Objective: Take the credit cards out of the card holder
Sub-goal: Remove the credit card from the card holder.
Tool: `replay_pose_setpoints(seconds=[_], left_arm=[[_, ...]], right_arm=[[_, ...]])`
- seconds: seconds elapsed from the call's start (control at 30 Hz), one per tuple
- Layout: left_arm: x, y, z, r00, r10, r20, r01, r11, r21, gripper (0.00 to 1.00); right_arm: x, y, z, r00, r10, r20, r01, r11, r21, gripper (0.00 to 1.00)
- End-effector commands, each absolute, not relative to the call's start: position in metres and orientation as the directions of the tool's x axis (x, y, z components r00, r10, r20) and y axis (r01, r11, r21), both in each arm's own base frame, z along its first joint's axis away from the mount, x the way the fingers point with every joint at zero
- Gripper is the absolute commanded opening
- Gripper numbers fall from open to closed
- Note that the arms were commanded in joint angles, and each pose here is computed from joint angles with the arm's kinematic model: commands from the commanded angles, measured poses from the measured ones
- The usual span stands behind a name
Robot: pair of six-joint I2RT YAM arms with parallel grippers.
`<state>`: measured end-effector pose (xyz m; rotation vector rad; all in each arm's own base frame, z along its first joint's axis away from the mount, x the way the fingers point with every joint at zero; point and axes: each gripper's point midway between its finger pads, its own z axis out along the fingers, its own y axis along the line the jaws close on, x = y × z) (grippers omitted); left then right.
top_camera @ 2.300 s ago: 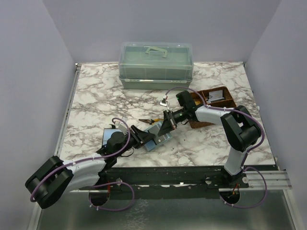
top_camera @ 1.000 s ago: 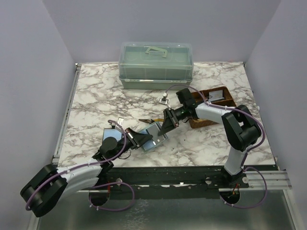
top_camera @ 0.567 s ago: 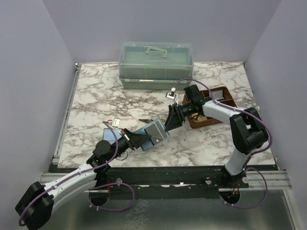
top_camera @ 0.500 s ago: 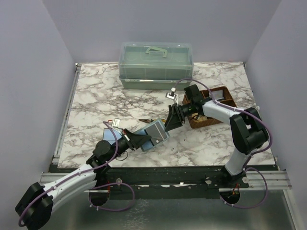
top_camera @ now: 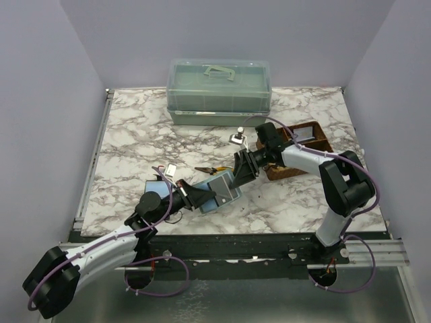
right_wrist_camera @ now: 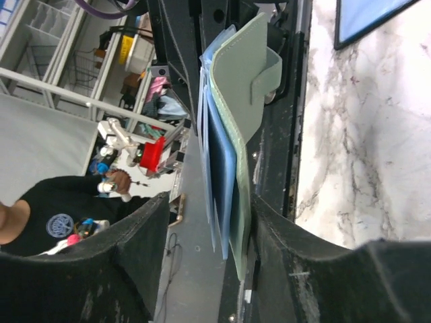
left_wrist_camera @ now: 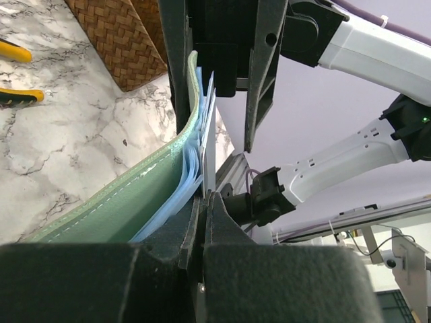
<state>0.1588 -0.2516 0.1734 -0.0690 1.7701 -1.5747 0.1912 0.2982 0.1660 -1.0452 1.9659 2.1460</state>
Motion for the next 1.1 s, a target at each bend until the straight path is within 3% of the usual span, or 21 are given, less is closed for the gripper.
replay_pose_setpoints(seconds=[0.0, 0.13, 0.17, 0.6, 1.07], left_arm=[[0.158, -0.259, 0.201, -0.694, -0.498, -0.520, 0.503, 0.181, -0.845, 0.00], [0.159, -0.260, 0.201, -0.694, -0.494, -0.524, 0.507, 0.181, -0.842, 0.00], [0.158, -0.260, 0.200, -0.695, -0.491, -0.526, 0.508, 0.182, -0.842, 0.00], [0.160, -0.233, 0.184, -0.679, -0.514, -0.524, 0.448, 0.274, -0.851, 0.00], [0.160, -0.229, 0.189, -0.679, -0.531, -0.507, 0.440, 0.258, -0.860, 0.00]], right_arm=[[0.182, 0.301, 0.167, -0.767, -0.424, -0.481, -0.418, -0.237, 0.877, 0.42], [0.183, 0.302, 0.166, -0.773, -0.428, -0.468, -0.407, -0.230, 0.884, 0.02], [0.183, 0.302, 0.166, -0.774, -0.428, -0.467, -0.408, -0.228, 0.884, 0.00], [0.195, 0.294, 0.167, -0.784, -0.390, -0.483, -0.438, -0.205, 0.876, 0.00], [0.200, 0.292, 0.165, -0.789, -0.377, -0.484, -0.446, -0.190, 0.875, 0.00]])
